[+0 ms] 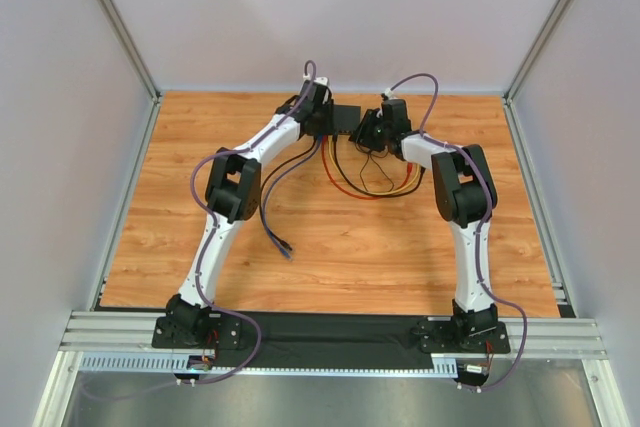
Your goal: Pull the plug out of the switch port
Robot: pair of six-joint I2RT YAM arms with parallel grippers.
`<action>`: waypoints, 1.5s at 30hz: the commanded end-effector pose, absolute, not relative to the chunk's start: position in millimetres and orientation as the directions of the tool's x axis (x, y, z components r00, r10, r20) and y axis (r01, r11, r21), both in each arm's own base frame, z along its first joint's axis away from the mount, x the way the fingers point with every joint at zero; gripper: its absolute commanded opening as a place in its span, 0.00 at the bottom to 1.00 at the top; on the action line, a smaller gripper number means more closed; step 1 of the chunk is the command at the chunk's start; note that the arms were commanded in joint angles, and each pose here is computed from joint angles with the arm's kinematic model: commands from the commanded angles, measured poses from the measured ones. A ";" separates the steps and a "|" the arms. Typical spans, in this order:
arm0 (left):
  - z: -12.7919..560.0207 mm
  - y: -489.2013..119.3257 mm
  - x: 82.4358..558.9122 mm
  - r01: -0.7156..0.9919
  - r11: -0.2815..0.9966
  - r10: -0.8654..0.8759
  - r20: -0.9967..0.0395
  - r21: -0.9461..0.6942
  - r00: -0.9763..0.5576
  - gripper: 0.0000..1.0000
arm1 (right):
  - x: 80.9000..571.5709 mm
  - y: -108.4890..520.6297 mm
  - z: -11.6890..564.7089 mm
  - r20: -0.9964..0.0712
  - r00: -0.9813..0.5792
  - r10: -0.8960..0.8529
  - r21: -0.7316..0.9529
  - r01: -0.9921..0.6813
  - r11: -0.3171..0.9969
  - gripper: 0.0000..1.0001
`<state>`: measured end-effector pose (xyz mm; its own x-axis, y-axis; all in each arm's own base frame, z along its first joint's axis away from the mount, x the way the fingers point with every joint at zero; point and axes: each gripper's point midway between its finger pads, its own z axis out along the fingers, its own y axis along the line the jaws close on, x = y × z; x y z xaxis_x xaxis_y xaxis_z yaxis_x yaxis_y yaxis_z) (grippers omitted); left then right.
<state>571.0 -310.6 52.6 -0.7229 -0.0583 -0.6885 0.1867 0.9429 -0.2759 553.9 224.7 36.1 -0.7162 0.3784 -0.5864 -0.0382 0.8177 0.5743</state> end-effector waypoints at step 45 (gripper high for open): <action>175.8 -361.6 540.0 0.669 0.737 0.328 -0.916 0.093 -0.233 0.59 | 553.4 219.4 28.4 -0.511 -0.827 0.234 0.594 -0.143 0.792 0.05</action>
